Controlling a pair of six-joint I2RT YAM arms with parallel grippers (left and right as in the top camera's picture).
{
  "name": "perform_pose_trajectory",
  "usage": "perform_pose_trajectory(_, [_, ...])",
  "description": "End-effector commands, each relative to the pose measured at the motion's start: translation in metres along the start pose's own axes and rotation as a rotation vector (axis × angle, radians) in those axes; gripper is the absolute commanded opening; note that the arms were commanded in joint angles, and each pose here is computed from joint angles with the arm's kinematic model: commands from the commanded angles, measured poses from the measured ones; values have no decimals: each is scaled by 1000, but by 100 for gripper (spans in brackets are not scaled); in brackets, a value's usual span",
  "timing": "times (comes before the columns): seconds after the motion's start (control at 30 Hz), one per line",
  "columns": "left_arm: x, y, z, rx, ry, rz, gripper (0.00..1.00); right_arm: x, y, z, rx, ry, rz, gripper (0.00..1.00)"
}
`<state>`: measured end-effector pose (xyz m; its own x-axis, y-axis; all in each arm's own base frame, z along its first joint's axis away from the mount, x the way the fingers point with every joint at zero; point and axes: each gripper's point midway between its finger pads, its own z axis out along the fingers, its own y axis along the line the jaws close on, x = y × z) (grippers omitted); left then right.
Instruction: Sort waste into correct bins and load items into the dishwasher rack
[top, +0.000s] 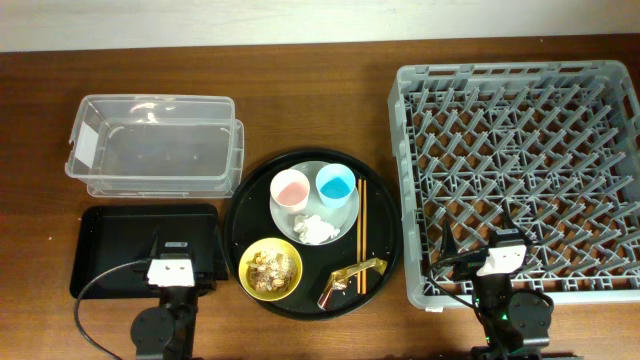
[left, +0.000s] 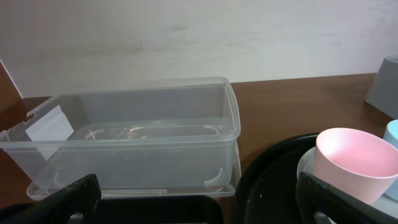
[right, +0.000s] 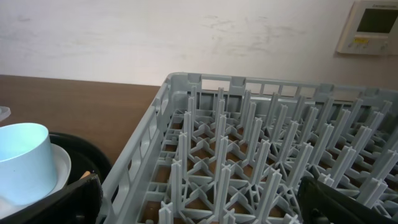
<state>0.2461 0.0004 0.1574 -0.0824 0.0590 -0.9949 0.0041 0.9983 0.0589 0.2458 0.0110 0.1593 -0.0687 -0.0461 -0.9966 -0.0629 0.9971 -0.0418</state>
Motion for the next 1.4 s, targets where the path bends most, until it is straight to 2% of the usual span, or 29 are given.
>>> perform_pose_trajectory(0.0, [2, 2, 0, -11, 0, -14, 99, 2, 0, 0, -4, 1, 1, 98])
perform_pose_trajectory(1.23, [2, 2, 0, -9, -1, -14, 99, 2, 0, 0, -3, 1, 1, 98])
perform_pose_trajectory(1.33, [-11, -23, -2, 136, -54, -26, 99, 2, 0, 0, -3, 1, 1, 98])
perform_pose_trajectory(1.37, [-22, -40, -6, 241, -100, -18, 99, 2, 0, 0, -3, 1, 1, 99])
